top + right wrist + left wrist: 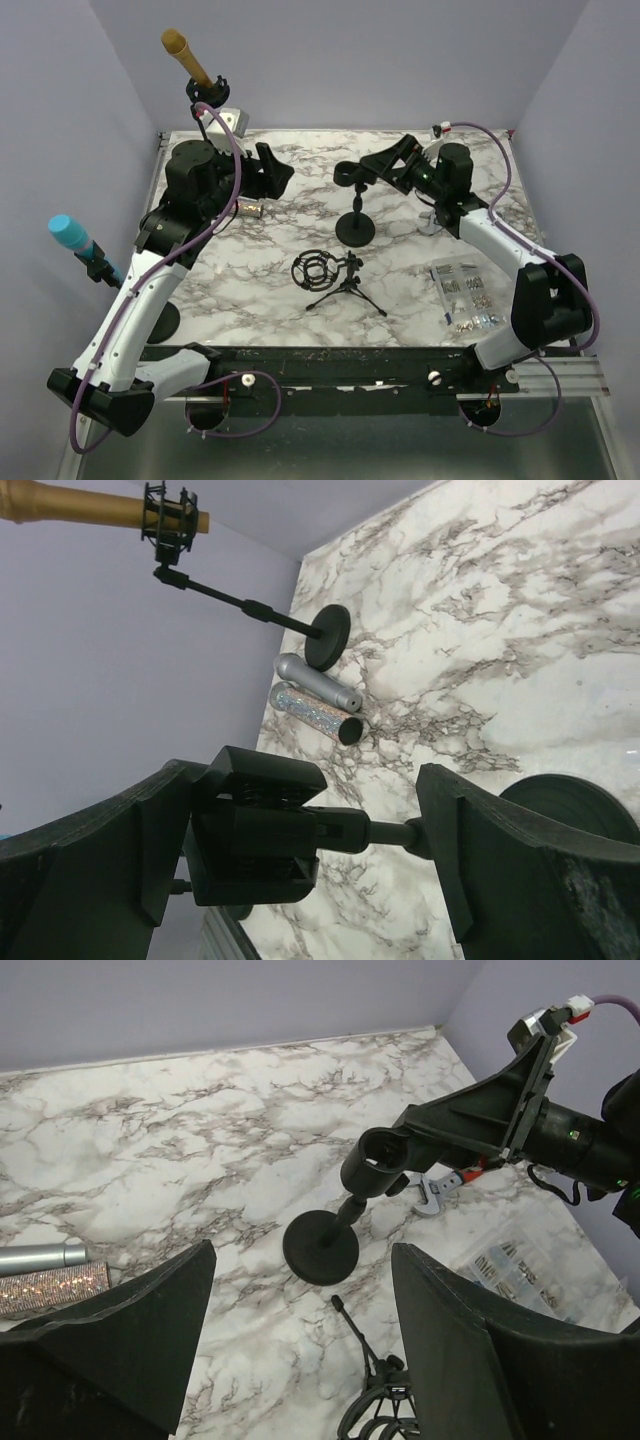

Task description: Remove the microphone from the stand

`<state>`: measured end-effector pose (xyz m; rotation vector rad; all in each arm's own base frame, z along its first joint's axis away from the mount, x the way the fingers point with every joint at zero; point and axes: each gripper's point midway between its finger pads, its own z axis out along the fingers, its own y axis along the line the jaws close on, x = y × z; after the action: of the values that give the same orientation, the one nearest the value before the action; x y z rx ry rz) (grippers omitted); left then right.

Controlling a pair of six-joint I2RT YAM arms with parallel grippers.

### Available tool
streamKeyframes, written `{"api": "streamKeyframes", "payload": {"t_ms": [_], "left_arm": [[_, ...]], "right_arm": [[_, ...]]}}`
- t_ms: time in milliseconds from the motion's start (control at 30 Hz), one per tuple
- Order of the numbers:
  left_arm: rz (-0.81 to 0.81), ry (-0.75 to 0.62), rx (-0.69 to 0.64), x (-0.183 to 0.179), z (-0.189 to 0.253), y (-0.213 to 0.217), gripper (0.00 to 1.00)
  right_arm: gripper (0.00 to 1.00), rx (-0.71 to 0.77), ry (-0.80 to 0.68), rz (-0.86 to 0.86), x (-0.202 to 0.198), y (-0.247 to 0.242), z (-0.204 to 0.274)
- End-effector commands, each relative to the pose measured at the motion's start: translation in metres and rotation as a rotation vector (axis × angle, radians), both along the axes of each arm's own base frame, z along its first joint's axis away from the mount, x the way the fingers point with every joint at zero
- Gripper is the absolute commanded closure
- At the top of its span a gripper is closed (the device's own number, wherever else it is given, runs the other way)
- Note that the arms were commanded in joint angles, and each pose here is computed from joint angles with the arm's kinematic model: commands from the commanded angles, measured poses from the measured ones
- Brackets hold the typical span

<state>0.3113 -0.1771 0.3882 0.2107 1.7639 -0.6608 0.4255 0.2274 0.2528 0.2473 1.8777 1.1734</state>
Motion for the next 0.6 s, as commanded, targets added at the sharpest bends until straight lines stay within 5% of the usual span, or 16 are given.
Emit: {"api": "streamKeyframes", "payload": {"t_ms": [0, 567], "left_arm": [[0.022, -0.057, 0.015, 0.001, 0.01, 0.002, 0.27], [-0.001, -0.068, 0.036, -0.006, 0.008, -0.009, 0.27]], "right_arm": [[0.01, -0.163, 0.264, 0.012, -0.021, -0.011, -0.112], [0.02, -0.164, 0.229, 0.015, -0.015, -0.009, -0.096]]}}
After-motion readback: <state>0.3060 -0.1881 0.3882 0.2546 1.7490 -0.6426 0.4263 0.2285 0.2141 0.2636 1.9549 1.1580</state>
